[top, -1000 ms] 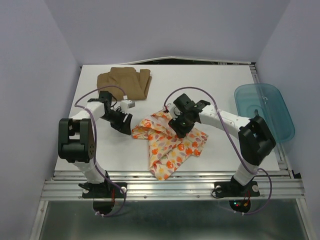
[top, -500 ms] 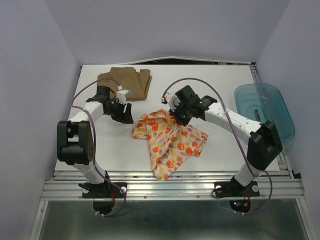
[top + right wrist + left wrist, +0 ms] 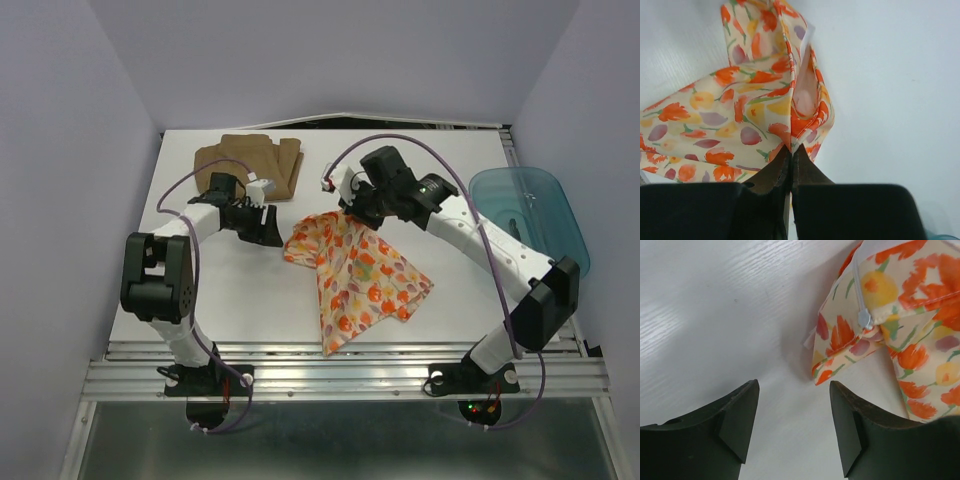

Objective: Fold and stack the skirts
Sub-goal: Flatten the skirt out

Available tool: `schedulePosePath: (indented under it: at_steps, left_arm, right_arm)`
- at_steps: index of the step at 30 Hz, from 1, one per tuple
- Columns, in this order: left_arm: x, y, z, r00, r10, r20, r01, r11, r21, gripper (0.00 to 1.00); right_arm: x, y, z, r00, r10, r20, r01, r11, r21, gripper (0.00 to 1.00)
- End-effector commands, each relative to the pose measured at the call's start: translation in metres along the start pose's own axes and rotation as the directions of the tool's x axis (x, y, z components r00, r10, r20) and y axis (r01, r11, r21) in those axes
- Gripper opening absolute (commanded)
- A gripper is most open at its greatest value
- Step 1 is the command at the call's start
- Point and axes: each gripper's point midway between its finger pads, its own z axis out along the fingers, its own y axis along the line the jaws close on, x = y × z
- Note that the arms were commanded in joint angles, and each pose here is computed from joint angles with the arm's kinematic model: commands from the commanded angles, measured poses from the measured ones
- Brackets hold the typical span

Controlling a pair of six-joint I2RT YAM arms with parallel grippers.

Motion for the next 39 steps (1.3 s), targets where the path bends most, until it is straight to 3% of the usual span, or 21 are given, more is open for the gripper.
schedulePosePath:
  at_steps: [1,6,11,14,17,20,25,31,33,34,39]
  left_arm:
    - [0.007,-0.017,0.021,0.999,-0.029,-0.038,0.031,0.998,0.051,0.7]
    - [0.007,-0.027,0.048,0.995,-0.079,-0.056,0.085,0.991,0.106,0.71]
    - [-0.007,-0.036,0.044,0.986,-0.164,-0.007,0.162,0.962,0.218,0.71]
    - [-0.043,-0.036,0.018,0.98,-0.134,0.145,0.101,0.971,0.217,0.71]
    - [-0.063,-0.047,0.004,0.973,-0.099,0.208,0.042,0.963,0.265,0.74]
    - [-0.067,-0.077,-0.002,0.979,-0.024,0.2,-0.062,0.909,0.412,0.81]
    - [-0.048,-0.095,0.009,0.967,0.141,0.213,-0.233,0.83,0.507,0.92]
    - [-0.025,-0.071,0.026,0.913,0.342,0.222,-0.405,0.821,0.402,0.92]
    - [-0.035,-0.068,0.025,0.874,0.403,0.274,-0.48,0.808,0.342,0.92]
    - [-0.034,-0.062,0.028,0.88,0.394,0.265,-0.464,0.83,0.309,0.92]
    - [-0.065,-0.059,0.027,0.828,0.447,0.338,-0.533,0.814,0.23,0.92]
  right_arm:
    - [-0.04,-0.013,-0.041,0.988,-0.089,0.124,0.082,0.995,0.06,0.01]
    - [-0.037,-0.009,-0.046,0.987,-0.105,0.124,0.1,0.994,0.047,0.01]
    - [-0.031,-0.008,-0.048,0.988,-0.114,0.1,0.11,0.993,0.046,0.01]
    - [-0.025,-0.006,-0.048,0.989,-0.124,0.081,0.121,0.992,0.038,0.01]
    - [-0.024,-0.006,-0.052,0.988,-0.129,0.081,0.126,0.991,0.042,0.01]
    - [-0.026,-0.006,-0.054,0.989,-0.124,0.084,0.121,0.992,0.038,0.01]
    - [-0.034,-0.009,-0.055,0.989,-0.114,0.09,0.11,0.993,0.045,0.01]
    - [-0.046,-0.016,-0.06,0.988,-0.105,0.109,0.099,0.993,0.062,0.01]
    - [-0.051,-0.016,-0.064,0.987,-0.106,0.121,0.099,0.993,0.062,0.01]
    - [-0.051,-0.015,-0.066,0.986,-0.107,0.124,0.101,0.993,0.055,0.01]
    - [-0.052,-0.011,-0.072,0.985,-0.117,0.128,0.113,0.993,0.039,0.01]
